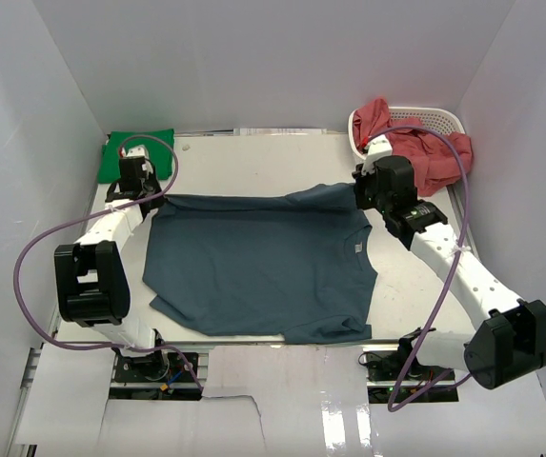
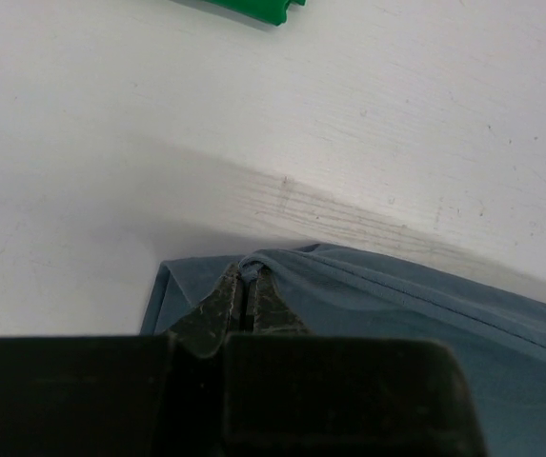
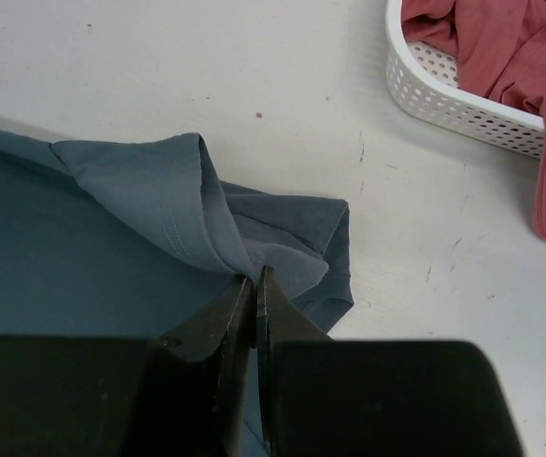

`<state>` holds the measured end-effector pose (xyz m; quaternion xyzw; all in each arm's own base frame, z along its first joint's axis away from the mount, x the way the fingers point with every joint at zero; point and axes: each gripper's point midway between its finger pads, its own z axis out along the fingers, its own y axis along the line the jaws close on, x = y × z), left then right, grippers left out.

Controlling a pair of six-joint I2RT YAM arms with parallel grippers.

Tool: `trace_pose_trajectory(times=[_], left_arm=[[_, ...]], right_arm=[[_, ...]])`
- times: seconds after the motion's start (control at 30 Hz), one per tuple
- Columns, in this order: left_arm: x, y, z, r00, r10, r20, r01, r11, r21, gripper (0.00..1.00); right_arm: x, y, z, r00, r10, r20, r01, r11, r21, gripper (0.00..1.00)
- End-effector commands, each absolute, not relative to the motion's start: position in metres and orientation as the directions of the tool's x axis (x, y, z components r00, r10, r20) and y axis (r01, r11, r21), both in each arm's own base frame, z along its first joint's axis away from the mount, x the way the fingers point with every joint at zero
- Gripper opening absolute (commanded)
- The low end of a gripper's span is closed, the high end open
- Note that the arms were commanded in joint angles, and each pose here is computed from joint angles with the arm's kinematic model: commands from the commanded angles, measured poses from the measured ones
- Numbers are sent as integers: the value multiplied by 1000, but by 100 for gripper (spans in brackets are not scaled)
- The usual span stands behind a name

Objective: Fold and stack the t-shirts
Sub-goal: Fold the flattened tshirt in 1/3 of the way

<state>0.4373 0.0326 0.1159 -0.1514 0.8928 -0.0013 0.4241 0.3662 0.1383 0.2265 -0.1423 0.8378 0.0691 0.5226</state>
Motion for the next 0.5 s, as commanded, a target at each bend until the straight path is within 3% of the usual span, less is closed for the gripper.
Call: trace_pose_trajectory(times=[0.0,0.47], left_arm=[[428,38,141,-546,-277,-791,-292,947,-130,0],[412,37,140,-567,-290,-771,-307,943,-129,0]], right_arm=[[360,138,235,-400,-138,-906,-300,954,-13,8],[342,136,222,-452,-144,-880,-296,955,-5,8]])
